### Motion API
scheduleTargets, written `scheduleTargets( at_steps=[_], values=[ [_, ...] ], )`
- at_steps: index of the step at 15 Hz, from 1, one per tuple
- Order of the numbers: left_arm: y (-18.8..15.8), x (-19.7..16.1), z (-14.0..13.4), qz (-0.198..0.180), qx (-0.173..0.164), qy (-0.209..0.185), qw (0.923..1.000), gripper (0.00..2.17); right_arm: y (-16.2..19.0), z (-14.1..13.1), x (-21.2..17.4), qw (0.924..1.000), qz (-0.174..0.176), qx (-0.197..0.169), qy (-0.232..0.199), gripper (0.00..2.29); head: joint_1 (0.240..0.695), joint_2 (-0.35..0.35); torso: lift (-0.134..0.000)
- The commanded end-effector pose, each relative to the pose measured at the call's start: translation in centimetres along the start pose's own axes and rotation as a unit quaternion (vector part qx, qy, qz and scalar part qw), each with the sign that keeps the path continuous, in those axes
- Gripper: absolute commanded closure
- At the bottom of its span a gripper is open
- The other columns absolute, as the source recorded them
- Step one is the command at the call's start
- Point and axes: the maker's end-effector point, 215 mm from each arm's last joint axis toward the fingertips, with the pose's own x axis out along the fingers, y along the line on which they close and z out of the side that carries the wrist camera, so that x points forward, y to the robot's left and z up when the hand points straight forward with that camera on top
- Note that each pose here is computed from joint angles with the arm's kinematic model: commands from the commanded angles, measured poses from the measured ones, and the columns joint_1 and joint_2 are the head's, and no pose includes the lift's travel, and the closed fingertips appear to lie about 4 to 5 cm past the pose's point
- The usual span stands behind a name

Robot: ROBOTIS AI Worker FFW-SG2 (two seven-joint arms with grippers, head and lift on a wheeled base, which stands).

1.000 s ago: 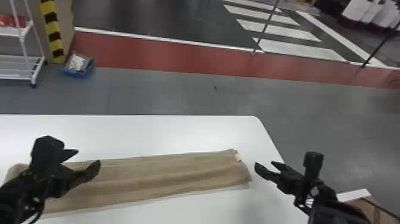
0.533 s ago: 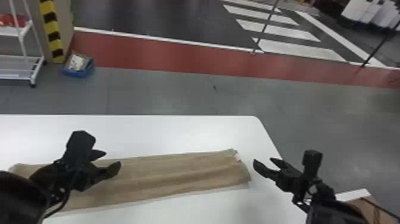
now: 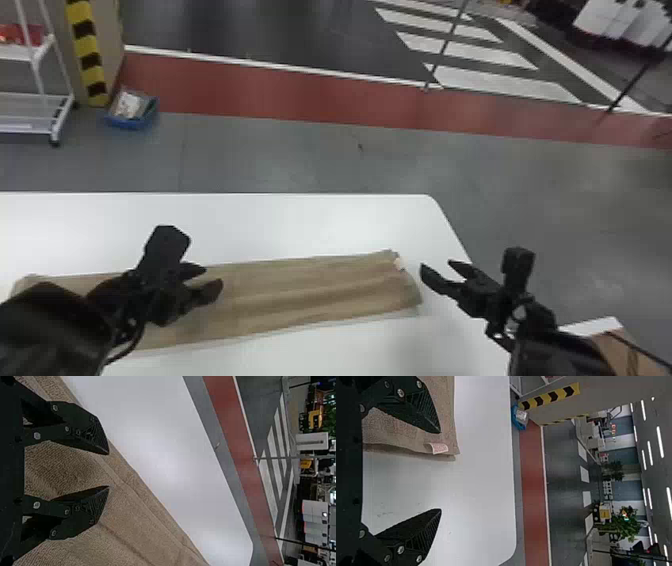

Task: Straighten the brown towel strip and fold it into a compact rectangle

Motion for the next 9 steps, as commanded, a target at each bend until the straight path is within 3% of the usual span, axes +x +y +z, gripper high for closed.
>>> scheduleTargets(
  at_steps=[1,9],
  values=[
    [0.0,0.0,-1.0,0.001,-0.001,0.016,0.9999,0.70,0.0,0.4,0.0,1.0000,0.002,0.000,-0.002,0.21,0.695,-0.350,0.000],
    [3.2,-0.6,-1.9,0.037,-0.009,0.018,0.9991,0.70,5.7,0.4,2.5,0.9981,0.062,-0.007,0.001,0.21,0.695,-0.350,0.000]
  ],
)
